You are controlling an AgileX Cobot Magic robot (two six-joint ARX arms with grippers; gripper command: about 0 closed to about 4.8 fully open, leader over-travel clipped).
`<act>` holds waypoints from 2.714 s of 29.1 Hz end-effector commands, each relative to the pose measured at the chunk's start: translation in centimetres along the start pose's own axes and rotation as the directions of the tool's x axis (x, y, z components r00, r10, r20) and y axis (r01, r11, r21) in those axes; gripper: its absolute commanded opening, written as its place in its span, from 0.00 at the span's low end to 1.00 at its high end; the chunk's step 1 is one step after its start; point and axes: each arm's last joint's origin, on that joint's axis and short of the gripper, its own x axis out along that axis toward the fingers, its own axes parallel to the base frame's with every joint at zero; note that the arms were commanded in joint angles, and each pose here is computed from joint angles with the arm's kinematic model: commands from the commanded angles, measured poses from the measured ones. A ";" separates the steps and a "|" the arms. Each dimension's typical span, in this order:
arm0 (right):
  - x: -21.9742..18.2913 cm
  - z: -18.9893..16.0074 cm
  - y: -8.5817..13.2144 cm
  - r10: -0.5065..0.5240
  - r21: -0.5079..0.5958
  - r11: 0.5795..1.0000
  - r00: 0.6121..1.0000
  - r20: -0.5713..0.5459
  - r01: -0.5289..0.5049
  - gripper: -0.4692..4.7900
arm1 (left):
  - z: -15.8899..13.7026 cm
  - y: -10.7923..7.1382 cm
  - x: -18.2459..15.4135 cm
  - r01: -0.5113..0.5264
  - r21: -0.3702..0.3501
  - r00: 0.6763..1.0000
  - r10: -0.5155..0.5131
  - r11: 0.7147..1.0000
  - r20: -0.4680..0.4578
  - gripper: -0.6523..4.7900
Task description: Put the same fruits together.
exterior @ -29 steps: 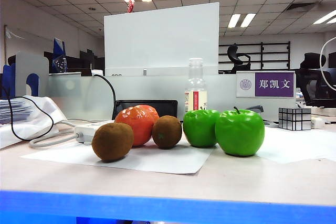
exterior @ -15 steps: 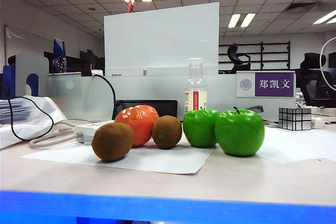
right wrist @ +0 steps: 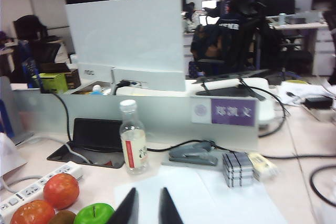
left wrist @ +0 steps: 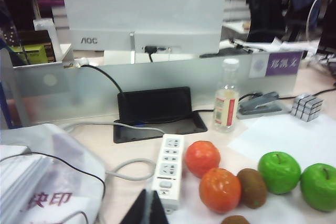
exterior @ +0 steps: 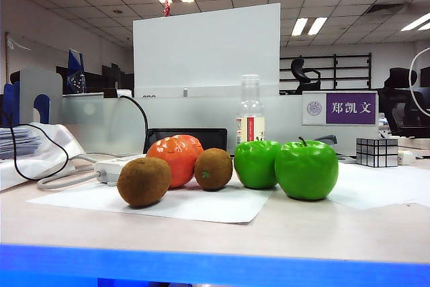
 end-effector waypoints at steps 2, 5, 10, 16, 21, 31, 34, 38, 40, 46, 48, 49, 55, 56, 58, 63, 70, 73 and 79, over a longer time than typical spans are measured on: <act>-1.8 -0.4 -1.0 -0.083 0.091 0.993 0.996 0.018 0.081 0.21 | -2.0 -0.5 -1.2 -0.034 -0.113 0.999 0.038 0.993 0.035 0.11; -1.5 -1.0 -1.0 -0.102 0.053 0.993 0.994 -0.038 0.104 0.21 | -3.5 -0.7 -1.6 -0.029 -0.170 0.998 0.037 0.985 0.047 0.11; -0.6 -3.3 -0.6 -0.080 0.071 0.994 0.990 -0.114 0.089 0.21 | -5.5 -0.9 -1.8 -0.002 -0.189 0.998 0.015 0.982 0.066 0.11; 0.6 -5.7 0.2 0.049 0.093 0.995 0.984 -0.169 -0.033 0.21 | -6.8 -1.1 -1.0 0.156 -0.239 0.985 -0.132 0.958 0.114 0.11; 1.5 -6.2 0.6 0.085 0.135 0.988 0.993 -0.084 -0.073 0.21 | -8.0 -0.9 -0.3 0.186 -0.252 0.980 -0.160 0.950 0.122 0.11; 3.0 -11.1 1.0 0.063 0.098 0.994 0.981 -0.182 -0.045 0.21 | -11.6 -0.5 1.3 0.180 -0.308 0.983 -0.162 0.934 0.085 0.11; 3.4 -12.1 1.1 0.065 0.099 0.994 0.982 -0.179 -0.047 0.21 | -12.5 -0.4 1.5 0.176 -0.319 0.984 -0.161 0.931 0.073 0.11; 3.5 -12.7 1.1 0.062 0.094 0.995 0.979 -0.194 -0.044 0.21 | -13.6 -0.3 1.8 0.168 -0.332 0.986 -0.161 0.928 0.047 0.11; 3.5 -12.9 1.1 0.061 0.092 0.995 0.978 -0.197 -0.044 0.21 | -14.2 -0.3 2.0 0.162 -0.333 0.987 -0.161 0.929 0.031 0.11; 3.6 -13.6 1.1 0.057 0.084 0.996 0.974 -0.218 -0.040 0.21 | -16.2 -0.2 2.4 0.125 -0.349 0.990 -0.142 0.929 -0.024 0.11; 3.6 -13.7 1.1 0.058 0.082 0.996 0.973 -0.223 -0.040 0.21 | -16.2 -0.1 2.4 0.111 -0.351 0.991 -0.128 0.930 -0.027 0.11; 3.6 -13.7 1.2 0.060 0.083 0.996 0.973 -0.223 -0.042 0.21 | -16.2 -0.1 2.4 0.100 -0.349 0.993 -0.116 0.932 -0.026 0.11; 3.6 -13.7 1.1 0.059 0.082 0.996 0.973 -0.224 -0.042 0.21 | -16.2 0.0 2.4 0.069 -0.346 0.996 -0.084 0.936 -0.029 0.11; 3.6 -13.7 1.1 0.059 0.082 0.996 0.973 -0.224 -0.042 0.21 | -16.2 0.0 2.4 0.069 -0.346 0.996 -0.084 0.936 -0.030 0.11; 3.6 -13.7 1.1 0.059 0.082 0.996 0.973 -0.224 -0.042 0.21 | -16.2 -0.1 2.4 0.073 -0.346 0.996 -0.088 0.936 -0.029 0.11; 3.6 -13.7 1.1 0.057 0.081 0.996 0.973 -0.224 -0.040 0.21 | -16.2 -0.5 2.5 0.116 -0.345 0.991 -0.134 0.931 -0.028 0.11; 3.6 -13.8 1.1 0.057 0.081 0.996 0.973 -0.224 -0.040 0.21 | -16.2 -0.5 2.5 0.112 -0.346 0.991 -0.130 0.932 -0.030 0.11; 3.6 -13.8 1.1 0.057 0.081 0.996 0.973 -0.224 -0.040 0.21 | -16.2 -0.5 2.5 0.112 -0.346 0.991 -0.130 0.931 -0.030 0.11; 3.7 -13.8 0.9 0.030 0.077 0.997 0.975 -0.222 -0.014 0.21 | -16.2 -0.5 2.5 0.111 -0.346 0.991 -0.130 0.931 -0.030 0.11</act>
